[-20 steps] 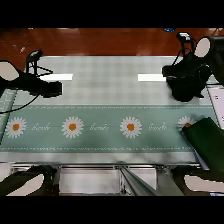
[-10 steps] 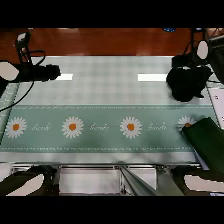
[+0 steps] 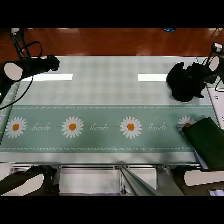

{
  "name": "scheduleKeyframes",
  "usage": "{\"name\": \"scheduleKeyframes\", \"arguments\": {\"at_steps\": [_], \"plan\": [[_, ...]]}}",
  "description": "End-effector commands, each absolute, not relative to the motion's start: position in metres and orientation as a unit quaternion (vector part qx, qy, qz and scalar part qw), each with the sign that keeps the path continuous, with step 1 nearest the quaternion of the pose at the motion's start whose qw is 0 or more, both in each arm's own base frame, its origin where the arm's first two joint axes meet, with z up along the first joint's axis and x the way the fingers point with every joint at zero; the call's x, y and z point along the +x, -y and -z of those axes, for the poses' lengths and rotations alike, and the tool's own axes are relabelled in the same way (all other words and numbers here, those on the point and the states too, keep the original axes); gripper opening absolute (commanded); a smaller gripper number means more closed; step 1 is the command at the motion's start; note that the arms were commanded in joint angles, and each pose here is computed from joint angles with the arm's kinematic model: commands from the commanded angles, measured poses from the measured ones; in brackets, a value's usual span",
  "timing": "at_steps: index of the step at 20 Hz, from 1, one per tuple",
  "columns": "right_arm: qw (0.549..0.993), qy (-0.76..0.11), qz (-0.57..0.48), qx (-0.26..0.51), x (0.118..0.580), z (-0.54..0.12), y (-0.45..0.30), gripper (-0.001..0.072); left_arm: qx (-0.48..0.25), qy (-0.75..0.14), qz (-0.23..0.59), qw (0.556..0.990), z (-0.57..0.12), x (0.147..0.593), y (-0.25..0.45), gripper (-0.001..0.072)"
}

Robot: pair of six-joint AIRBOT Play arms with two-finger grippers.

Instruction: Fold the shirts.

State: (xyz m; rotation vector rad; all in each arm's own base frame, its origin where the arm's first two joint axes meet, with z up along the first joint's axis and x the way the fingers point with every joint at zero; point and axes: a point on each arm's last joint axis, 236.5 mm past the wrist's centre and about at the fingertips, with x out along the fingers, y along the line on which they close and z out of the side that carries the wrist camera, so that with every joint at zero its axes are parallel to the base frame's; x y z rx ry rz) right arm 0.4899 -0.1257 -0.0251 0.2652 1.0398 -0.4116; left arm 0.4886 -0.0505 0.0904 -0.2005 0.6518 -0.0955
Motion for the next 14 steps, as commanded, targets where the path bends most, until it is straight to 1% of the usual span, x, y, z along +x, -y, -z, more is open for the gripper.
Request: {"name": "scheduleKeyframes", "arguments": {"at_steps": [1, 2, 4, 5, 6, 7, 9, 10, 12, 14], "plan": [[0.804, -0.537, 0.197, 0.159, 0.479, 0.080, 0.128, 0.0416, -0.097, -0.348, 0.046, 0.931, -0.070, 0.486, 0.051, 0.0506], [0.795, -0.552, 0.197, 0.157, 0.475, 0.093, 0.127, 0.0416, -0.097, -0.354, 0.046, 0.929, -0.066, 0.485, 0.051, 0.0506], [0.783, -0.572, 0.184, 0.161, 0.470, 0.108, 0.118, 0.0387, -0.096, -0.368, 0.047, 0.924, -0.060, 0.481, 0.052, 0.0506], [0.782, -0.577, 0.168, 0.165, 0.471, 0.110, 0.110, 0.0283, -0.096, -0.381, 0.049, 0.918, -0.056, 0.476, 0.054, 0.0506], [0.785, -0.577, 0.142, 0.173, 0.475, 0.108, 0.099, 0.0107, -0.094, -0.398, 0.052, 0.911, -0.053, 0.469, 0.055, 0.0505], [0.788, -0.579, 0.113, 0.176, 0.480, 0.100, 0.088, 0.0026, -0.090, -0.417, 0.051, 0.903, -0.052, 0.462, 0.052, 0.0505], [0.803, -0.567, 0.078, 0.167, 0.498, 0.058, 0.078, 0.0025, -0.076, -0.459, 0.038, 0.884, -0.063, 0.446, 0.031, 0.0505], [0.827, -0.541, 0.061, 0.142, 0.513, 0.019, 0.075, 0.0025, -0.079, -0.472, 0.031, 0.878, -0.076, 0.436, 0.019, 0.0505], [0.884, -0.453, 0.039, 0.107, 0.537, -0.080, 0.064, 0.0025, -0.084, -0.463, 0.017, 0.882, -0.107, 0.419, -0.001, 0.0505], [0.928, -0.363, 0.013, 0.087, 0.535, -0.180, 0.039, 0.0025, -0.086, -0.442, 0.025, 0.892, -0.133, 0.395, -0.001, 0.0505]]}}
